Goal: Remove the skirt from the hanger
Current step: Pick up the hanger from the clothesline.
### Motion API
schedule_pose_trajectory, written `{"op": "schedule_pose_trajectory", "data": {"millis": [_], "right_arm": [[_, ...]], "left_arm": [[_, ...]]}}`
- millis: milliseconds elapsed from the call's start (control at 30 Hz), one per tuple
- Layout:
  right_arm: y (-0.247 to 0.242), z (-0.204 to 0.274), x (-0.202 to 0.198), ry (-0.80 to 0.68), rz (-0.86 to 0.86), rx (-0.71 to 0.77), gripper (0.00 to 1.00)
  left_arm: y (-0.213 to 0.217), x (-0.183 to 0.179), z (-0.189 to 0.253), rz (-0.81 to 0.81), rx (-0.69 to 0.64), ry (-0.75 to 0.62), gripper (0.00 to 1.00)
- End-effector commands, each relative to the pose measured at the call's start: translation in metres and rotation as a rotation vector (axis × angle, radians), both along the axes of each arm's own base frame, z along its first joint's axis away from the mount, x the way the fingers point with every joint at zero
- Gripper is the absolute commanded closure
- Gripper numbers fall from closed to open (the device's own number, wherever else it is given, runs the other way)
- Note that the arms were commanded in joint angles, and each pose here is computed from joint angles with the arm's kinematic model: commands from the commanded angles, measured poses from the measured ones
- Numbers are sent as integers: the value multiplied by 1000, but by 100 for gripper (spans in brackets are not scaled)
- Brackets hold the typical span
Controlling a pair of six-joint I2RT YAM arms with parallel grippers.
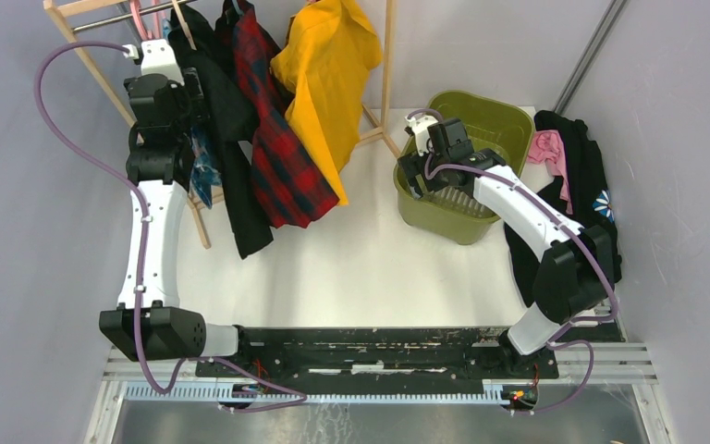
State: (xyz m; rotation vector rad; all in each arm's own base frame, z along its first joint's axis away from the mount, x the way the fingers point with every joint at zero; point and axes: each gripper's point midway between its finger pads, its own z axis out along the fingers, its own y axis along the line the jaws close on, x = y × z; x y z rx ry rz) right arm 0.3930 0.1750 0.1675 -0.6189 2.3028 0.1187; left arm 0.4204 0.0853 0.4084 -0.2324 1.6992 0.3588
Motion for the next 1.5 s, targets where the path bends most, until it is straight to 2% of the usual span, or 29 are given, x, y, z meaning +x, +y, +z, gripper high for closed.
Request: {"op": "schedule_pose_trajectory", "data": {"millis": [0, 67, 200, 333, 600, 833, 1233, 1467], "right_arm": [[6, 24, -1, -44, 5, 43, 9], [6, 22, -2, -40, 6, 42, 9], [5, 18, -3, -35, 8, 32, 9], [4, 17, -2, -35, 6, 25, 11], [9, 7, -5, -7, 12, 47, 12], [11, -5, -7, 17, 15, 50, 13], [12, -20, -10, 56, 20, 33, 13], [13, -26, -9, 70, 21, 27, 13]], "left_arm": [[-5, -12, 17, -20, -40, -57, 27], [-6, -12, 22, -24, -39, -67, 36], [-5, -14, 33, -18, -29, -93, 69], [-2, -15, 41, -5, -20, -111, 96], [7, -18, 50, 49, 0, -156, 97], [11, -26, 72, 72, 12, -350, 97], [4, -5, 82, 26, -5, -426, 97], [3, -27, 96, 31, -13, -488, 97]]}}
